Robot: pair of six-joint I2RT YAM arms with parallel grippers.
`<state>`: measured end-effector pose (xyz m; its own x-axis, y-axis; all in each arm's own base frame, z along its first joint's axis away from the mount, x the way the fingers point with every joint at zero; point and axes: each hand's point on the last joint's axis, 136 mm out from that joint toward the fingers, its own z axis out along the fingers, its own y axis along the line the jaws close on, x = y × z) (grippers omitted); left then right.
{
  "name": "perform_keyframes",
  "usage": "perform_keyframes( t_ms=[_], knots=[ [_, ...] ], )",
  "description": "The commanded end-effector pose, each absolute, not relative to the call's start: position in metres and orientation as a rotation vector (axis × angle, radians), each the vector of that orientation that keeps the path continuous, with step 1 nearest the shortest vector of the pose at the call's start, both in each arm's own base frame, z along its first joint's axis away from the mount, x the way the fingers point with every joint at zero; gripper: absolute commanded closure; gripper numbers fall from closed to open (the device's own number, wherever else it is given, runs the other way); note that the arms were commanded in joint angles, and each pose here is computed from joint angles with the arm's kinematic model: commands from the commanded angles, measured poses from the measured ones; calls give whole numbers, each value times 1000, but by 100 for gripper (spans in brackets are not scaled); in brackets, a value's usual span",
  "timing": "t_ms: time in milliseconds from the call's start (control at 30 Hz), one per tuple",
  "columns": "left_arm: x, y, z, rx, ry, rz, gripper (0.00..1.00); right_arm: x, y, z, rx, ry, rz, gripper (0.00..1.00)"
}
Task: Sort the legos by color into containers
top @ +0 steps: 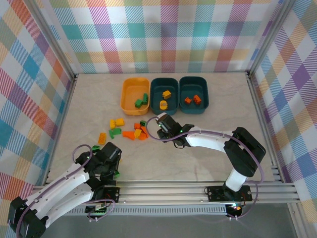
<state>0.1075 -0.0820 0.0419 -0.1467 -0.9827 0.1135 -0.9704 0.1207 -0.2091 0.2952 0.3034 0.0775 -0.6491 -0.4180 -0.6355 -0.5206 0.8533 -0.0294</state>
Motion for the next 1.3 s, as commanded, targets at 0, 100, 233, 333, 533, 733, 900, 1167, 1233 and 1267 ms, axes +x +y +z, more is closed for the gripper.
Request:
perform_keyframes(
  t_ms=[0,100,233,333,533,733,900,1167,1233,1267],
  knots=[
    [101,-67,28,-2193,2126,-250,10,298,303,87,-650,2343,230,69],
    [101,-68,25,-2230,2100,-235,10,298,303,87,-648,2338,228,69],
    [98,-60,27,-2246,2053,-191,11,297,304,88,-653,2340,242,69],
    [97,-55,23,-2264,2006,-190,15,297,304,89,-650,2337,248,69],
    [103,-54,23,-2230,2002,-207,28,296,303,92,-647,2327,252,69],
    [108,-61,19,-2213,2039,-215,38,296,301,94,-644,2321,248,69],
    [115,-62,23,-2176,2041,-240,51,296,301,97,-642,2313,248,69],
    [149,-75,63,-1936,2111,-407,73,298,298,99,-629,2306,236,69],
    [163,-83,84,-1835,2149,-438,76,298,297,100,-624,2305,234,69],
    [169,-87,93,-1793,2170,-443,78,298,296,101,-620,2303,236,69]
  ],
)
